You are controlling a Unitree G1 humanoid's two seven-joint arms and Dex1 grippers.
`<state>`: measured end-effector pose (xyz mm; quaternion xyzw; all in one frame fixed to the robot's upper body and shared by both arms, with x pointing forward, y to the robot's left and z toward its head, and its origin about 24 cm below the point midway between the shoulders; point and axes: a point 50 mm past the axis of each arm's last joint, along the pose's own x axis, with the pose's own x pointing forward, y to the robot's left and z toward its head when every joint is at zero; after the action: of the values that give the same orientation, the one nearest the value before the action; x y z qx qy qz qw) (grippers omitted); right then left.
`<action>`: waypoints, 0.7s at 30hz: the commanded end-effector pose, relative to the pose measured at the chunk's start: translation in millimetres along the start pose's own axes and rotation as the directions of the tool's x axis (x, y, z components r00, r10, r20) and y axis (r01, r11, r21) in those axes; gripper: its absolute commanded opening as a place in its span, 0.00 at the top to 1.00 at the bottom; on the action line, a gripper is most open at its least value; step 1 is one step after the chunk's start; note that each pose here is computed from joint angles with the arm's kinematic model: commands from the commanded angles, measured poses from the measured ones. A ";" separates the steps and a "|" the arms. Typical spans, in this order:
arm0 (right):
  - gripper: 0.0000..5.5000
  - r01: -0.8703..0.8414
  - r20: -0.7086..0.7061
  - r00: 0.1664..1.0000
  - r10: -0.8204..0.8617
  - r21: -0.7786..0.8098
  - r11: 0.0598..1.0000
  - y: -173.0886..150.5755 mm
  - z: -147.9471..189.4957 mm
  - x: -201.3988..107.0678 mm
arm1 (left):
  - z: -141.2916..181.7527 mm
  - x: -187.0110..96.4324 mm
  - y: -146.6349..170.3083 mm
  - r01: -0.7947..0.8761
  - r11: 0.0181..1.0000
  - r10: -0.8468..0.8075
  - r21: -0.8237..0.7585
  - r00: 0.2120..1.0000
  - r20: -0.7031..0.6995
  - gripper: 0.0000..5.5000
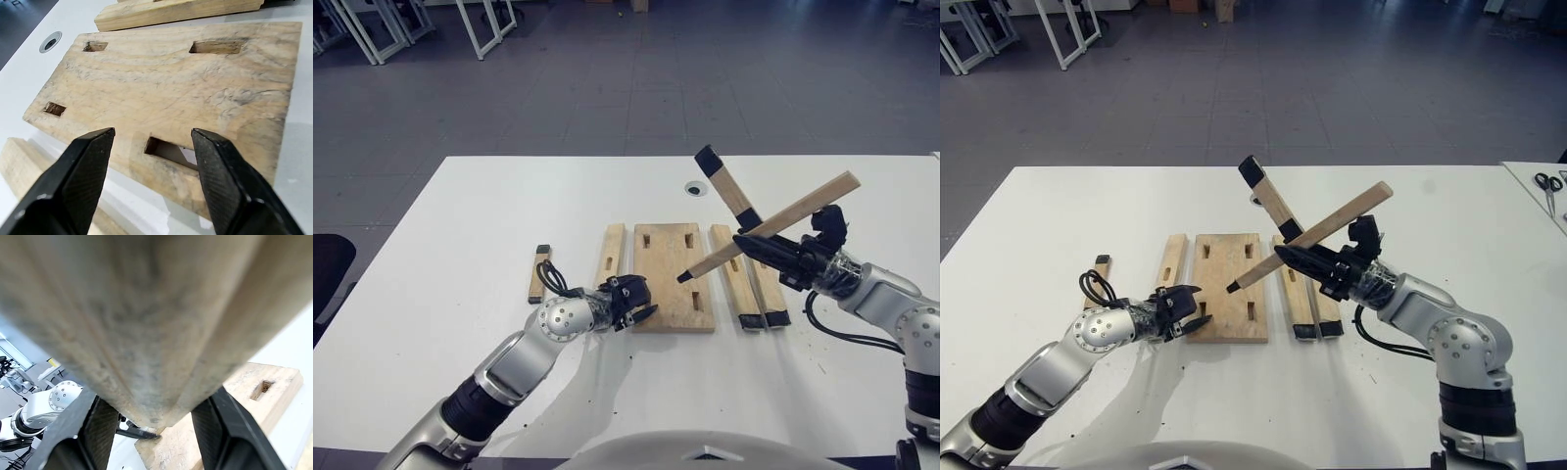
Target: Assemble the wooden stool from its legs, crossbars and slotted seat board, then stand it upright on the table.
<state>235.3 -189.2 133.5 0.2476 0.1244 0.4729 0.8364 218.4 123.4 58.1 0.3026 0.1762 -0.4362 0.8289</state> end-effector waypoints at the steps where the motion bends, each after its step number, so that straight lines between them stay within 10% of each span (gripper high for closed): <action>1: 0.63 -0.002 0.005 1.000 0.003 -0.028 1.000 2.1 3.6 1.2 | -18.4 -0.2 2.4 -0.026 0.998 0.021 -0.053 0.996 -0.092 0.47; 14: 0.63 0.017 -0.015 1.000 -0.020 -0.193 0.981 -5.3 11.3 17.0 | -73.5 -40.1 -9.7 0.537 0.831 -0.378 0.148 0.738 -0.559 0.47; 21: 0.63 -0.023 -0.099 0.995 -0.004 -0.270 0.963 -26.7 7.9 36.8 | -80.7 -42.7 20.1 0.561 0.746 -0.342 0.360 0.786 -0.515 0.47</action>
<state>265.6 -177.0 124.6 0.1312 0.1106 0.4874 0.8562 229.9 168.2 79.1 0.5440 0.1574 -0.5612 0.6036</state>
